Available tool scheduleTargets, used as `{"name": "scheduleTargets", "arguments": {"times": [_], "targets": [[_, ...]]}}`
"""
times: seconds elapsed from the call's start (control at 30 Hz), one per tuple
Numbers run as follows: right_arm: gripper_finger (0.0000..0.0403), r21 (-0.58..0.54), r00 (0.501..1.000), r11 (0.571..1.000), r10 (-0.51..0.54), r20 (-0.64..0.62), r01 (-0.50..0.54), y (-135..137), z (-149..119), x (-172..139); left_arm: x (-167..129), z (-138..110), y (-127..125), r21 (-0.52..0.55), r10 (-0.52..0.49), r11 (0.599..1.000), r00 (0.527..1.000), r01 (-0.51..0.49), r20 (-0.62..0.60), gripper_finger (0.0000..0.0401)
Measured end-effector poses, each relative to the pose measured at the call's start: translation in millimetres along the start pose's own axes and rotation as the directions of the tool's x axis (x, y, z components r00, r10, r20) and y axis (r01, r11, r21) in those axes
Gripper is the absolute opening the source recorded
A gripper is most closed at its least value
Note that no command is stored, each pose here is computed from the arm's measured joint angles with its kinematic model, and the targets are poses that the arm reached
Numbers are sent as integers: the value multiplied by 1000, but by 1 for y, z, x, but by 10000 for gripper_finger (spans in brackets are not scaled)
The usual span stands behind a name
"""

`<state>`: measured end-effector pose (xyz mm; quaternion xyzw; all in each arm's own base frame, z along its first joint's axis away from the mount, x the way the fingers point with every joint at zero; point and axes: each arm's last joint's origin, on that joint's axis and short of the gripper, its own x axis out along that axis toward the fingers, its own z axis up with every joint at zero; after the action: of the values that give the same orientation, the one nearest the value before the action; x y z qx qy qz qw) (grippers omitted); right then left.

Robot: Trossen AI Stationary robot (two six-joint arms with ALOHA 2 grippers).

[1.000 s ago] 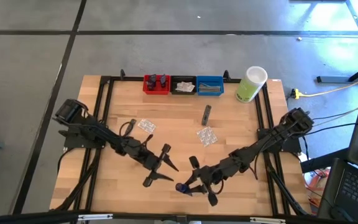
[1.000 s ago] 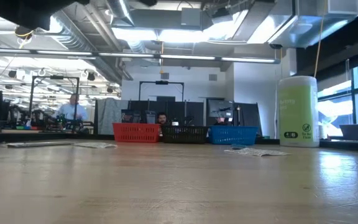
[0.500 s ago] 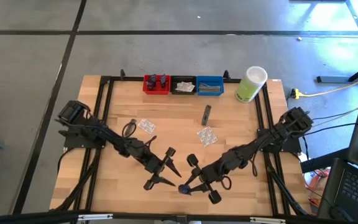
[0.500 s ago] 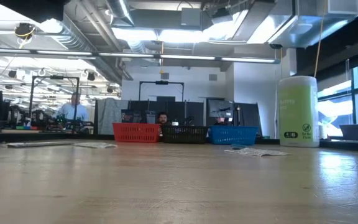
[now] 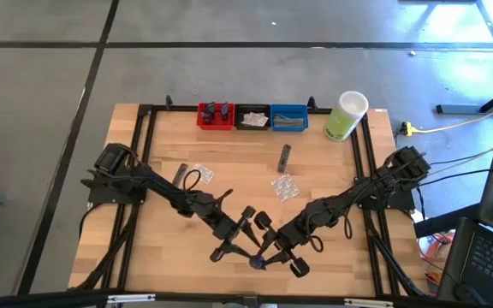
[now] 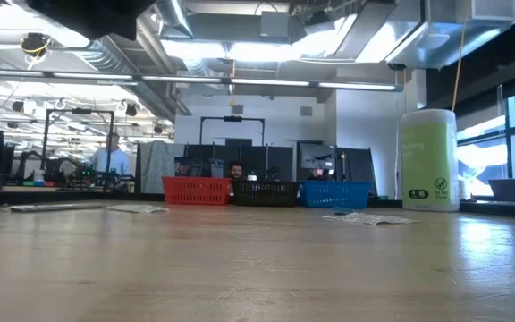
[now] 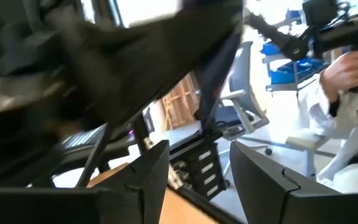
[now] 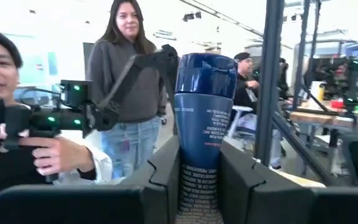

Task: Pick & Place Travel size toiletries
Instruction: Put the blue shave cream into the red bin

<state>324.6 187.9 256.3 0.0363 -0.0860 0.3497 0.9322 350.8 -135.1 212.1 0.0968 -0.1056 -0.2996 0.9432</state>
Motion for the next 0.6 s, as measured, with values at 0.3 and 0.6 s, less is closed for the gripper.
{"name": "scheduleTargets", "arguments": {"times": [0.3, 0.6], "targets": [[83, -5, 1000, 1000, 8, 1, -8, -3, 1, 0, -2, 5, 3, 8, -76, 997, 995, 75, 70, 166], [85, -7, 1000, 1000, 4, -3, -4, -8, 1, -1, -1, 8, 2, 19, -77, 997, 993, 76, 86, 166]]}}
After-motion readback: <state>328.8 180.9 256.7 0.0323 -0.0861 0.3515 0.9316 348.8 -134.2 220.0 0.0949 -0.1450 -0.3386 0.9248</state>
